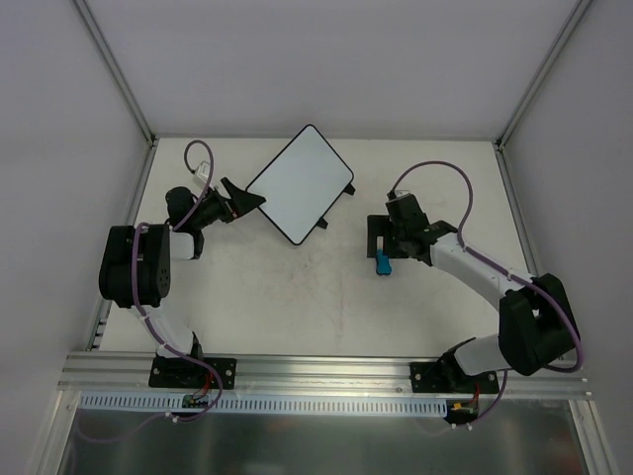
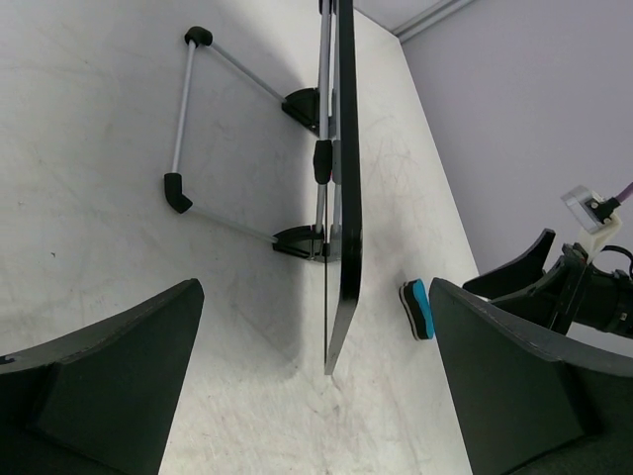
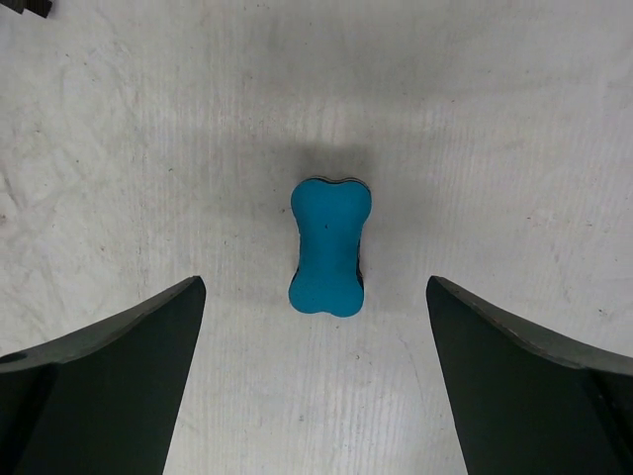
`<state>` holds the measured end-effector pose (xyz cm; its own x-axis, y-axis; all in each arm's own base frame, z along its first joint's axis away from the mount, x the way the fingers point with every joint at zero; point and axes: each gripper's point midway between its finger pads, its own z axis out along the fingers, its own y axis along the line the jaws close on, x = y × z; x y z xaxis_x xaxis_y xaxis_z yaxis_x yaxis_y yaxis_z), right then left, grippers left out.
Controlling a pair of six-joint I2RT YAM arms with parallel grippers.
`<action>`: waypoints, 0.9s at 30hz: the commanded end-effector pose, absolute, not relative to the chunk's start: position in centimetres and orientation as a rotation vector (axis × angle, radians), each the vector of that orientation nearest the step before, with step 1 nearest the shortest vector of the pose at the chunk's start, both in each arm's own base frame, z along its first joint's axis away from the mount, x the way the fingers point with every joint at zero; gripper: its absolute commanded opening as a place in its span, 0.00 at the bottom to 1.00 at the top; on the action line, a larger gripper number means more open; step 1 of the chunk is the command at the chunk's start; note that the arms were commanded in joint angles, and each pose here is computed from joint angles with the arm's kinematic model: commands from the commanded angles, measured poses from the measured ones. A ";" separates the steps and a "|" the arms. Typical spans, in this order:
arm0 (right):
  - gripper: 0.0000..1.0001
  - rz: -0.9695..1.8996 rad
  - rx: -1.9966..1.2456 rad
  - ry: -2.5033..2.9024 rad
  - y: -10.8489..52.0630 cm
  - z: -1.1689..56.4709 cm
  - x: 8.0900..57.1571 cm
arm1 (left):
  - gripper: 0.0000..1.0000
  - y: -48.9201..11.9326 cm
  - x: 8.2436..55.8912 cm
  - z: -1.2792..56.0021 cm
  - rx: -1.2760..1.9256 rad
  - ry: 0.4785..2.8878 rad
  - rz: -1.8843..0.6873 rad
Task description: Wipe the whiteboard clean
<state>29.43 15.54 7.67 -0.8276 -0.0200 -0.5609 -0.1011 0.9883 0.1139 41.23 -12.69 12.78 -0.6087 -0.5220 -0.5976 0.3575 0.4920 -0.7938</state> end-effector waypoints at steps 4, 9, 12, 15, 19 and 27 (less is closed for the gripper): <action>0.99 0.267 -0.065 2.400 14.8 11.4 30.1 | 0.99 -11.4 41.1 15.4 -0.113 1.729 -1.206; 0.99 0.305 -0.009 2.315 13.2 13.0 30.3 | 0.99 -10.2 40.6 15.4 -0.158 1.714 -1.179; 0.99 0.338 0.060 2.280 11.3 14.3 30.9 | 0.99 -9.2 40.0 15.6 -0.189 1.699 -1.170; 0.99 0.383 0.099 2.277 10.5 14.6 31.2 | 0.99 -9.1 39.7 15.9 -0.195 1.687 -1.177; 0.99 0.361 0.190 2.254 8.2 14.9 31.8 | 0.99 -8.2 38.9 16.3 -0.224 1.662 -1.162; 0.99 0.215 0.464 2.208 2.6 14.4 32.7 | 0.99 -7.0 37.7 17.5 -0.268 1.629 -1.062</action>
<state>32.20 4.21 13.64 -0.6338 0.3471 -0.6912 0.1856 0.9358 0.2998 37.79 -7.92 15.15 -0.4544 -0.6627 -0.5952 0.2968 0.5174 -0.8026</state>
